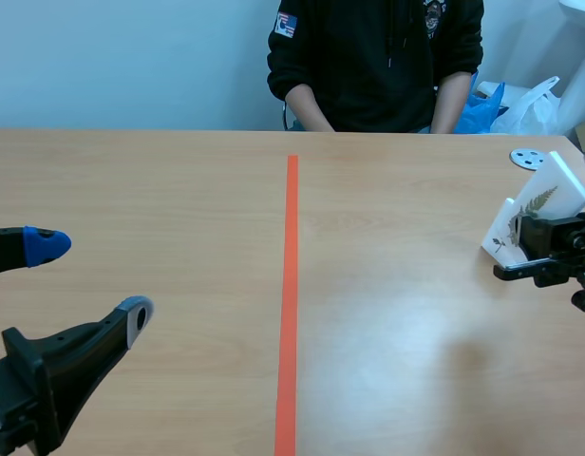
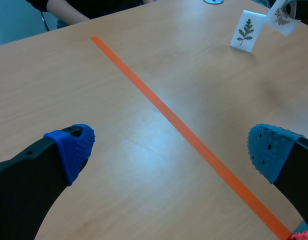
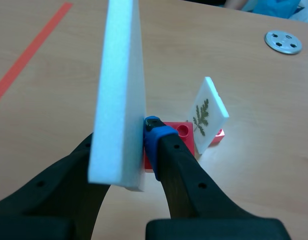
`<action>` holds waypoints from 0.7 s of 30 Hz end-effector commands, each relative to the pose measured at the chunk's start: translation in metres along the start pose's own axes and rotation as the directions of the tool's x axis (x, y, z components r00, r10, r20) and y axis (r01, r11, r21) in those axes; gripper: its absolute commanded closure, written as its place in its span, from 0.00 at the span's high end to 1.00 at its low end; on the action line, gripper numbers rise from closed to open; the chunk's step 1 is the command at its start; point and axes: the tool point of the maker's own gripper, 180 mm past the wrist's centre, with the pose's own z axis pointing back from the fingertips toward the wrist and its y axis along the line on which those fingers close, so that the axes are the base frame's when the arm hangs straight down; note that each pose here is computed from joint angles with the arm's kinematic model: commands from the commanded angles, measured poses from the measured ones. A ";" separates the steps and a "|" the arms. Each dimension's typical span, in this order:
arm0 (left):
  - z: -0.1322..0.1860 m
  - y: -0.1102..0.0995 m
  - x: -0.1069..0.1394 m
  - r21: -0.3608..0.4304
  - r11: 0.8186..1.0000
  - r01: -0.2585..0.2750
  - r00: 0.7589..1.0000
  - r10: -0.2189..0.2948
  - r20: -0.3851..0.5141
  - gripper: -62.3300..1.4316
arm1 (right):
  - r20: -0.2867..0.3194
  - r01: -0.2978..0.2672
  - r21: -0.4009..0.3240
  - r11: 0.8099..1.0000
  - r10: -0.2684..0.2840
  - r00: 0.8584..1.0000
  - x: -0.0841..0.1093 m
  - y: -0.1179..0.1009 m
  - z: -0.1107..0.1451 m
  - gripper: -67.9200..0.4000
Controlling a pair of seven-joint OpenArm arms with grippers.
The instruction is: Sort the leaf by its shape. The table is split by an orange tape line. A compound leaf with several leaflets goes to the left side, a simple leaf with one blade goes to the right side. Return to the home posture when a red brick is placed on the table.
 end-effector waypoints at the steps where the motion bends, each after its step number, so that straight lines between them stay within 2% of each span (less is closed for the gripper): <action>1: -0.001 -0.003 0.010 -0.007 1.000 -0.001 0.999 0.001 0.037 1.00 | 0.032 0.007 -0.024 1.000 -0.006 0.999 0.007 -0.011 -0.009 0.08; 5: -0.001 -0.003 0.010 -0.007 1.000 -0.001 0.999 0.001 0.037 1.00 | 0.018 0.052 -0.055 0.997 -0.051 0.999 -0.007 -0.025 -0.022 0.08; 9: -0.001 -0.003 0.012 -0.006 1.000 0.000 0.999 0.000 0.041 1.00 | 0.029 0.077 -0.080 0.994 -0.075 0.997 -0.011 -0.034 -0.037 0.08; 13: -0.001 -0.003 0.012 -0.006 1.000 0.001 0.999 0.000 0.046 1.00 | -0.004 0.067 -0.090 0.994 -0.067 0.998 -0.020 -0.033 -0.053 0.08; 17: -0.001 -0.003 0.012 -0.006 1.000 0.000 0.999 0.000 0.045 1.00 | -0.028 0.057 -0.144 0.988 -0.062 0.998 -0.028 -0.037 -0.063 0.08; 21: -0.001 -0.003 0.012 -0.006 1.000 0.000 0.999 0.000 0.045 1.00 | -0.070 0.037 -0.135 0.990 -0.046 0.996 -0.043 -0.029 -0.067 0.08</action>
